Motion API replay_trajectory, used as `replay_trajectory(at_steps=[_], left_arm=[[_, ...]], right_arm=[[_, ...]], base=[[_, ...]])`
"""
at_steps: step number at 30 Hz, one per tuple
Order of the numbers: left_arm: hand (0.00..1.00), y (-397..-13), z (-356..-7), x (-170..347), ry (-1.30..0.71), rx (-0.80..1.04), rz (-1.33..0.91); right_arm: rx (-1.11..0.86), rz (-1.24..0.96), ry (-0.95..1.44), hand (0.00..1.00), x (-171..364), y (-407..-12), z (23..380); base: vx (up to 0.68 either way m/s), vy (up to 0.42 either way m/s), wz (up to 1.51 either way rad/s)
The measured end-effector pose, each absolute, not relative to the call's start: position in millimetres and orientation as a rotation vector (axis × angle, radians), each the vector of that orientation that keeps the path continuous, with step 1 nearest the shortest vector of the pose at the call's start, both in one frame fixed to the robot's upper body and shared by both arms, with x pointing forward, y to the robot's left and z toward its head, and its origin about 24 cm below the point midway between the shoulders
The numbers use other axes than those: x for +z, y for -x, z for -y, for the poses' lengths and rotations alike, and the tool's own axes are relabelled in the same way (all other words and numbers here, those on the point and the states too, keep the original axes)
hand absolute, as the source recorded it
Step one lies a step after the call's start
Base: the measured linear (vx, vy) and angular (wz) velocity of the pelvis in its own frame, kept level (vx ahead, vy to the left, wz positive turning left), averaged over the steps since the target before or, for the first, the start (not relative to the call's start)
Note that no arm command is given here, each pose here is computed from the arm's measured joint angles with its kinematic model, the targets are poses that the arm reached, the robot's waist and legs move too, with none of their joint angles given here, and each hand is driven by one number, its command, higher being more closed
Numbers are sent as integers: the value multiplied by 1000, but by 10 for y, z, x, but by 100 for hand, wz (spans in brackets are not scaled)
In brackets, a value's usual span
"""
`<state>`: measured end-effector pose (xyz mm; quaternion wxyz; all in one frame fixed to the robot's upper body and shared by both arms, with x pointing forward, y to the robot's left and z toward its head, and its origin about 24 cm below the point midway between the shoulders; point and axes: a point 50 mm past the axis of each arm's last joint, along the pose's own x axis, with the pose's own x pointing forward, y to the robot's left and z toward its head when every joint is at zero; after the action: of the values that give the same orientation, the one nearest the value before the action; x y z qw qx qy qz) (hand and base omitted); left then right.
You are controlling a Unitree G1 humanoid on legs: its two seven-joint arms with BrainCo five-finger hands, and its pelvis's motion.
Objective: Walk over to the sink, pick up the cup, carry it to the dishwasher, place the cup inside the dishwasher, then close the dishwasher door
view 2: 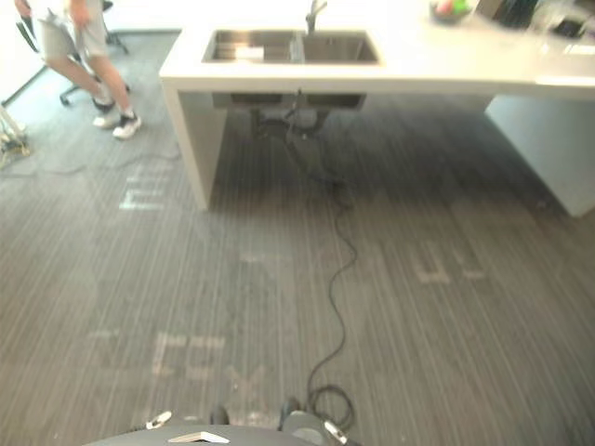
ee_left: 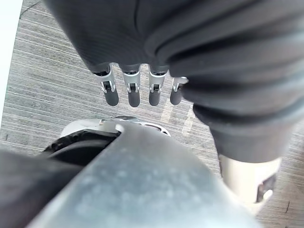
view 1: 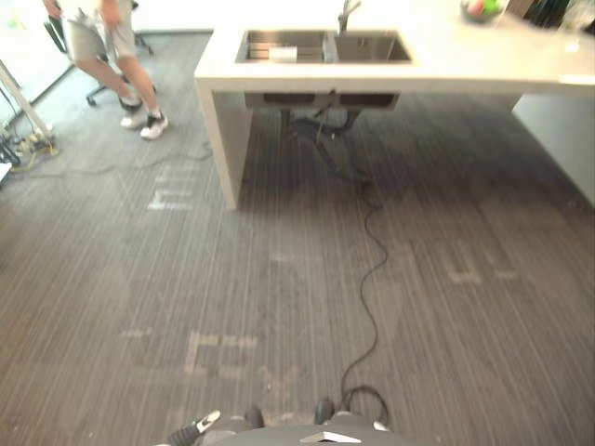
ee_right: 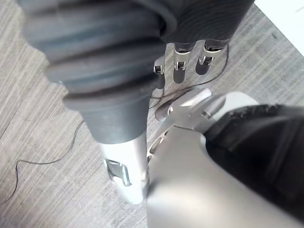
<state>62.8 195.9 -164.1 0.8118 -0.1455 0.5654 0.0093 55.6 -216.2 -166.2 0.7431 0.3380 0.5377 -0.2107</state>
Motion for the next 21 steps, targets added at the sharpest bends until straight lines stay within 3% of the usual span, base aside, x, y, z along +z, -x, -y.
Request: replay_trajectory(at_steps=[6, 12, 21], left_arm=[[0, -574, -1968, -1650, 452, 73, -1201], [0, -584, -2005, -1642, 485, 82, -1202], [0, -540, -1957, -1677, 464, 147, -1266]], right_arm=[[-431, -1102, -682, 0, -1655, -665, 2130], [-406, -992, -701, 0, -1604, -834, 2135], [-421, -1030, -715, 0, -1624, -798, 2102]], base=[[106, -44, -32], [37, -7, -7], [-36, 1, 1]])
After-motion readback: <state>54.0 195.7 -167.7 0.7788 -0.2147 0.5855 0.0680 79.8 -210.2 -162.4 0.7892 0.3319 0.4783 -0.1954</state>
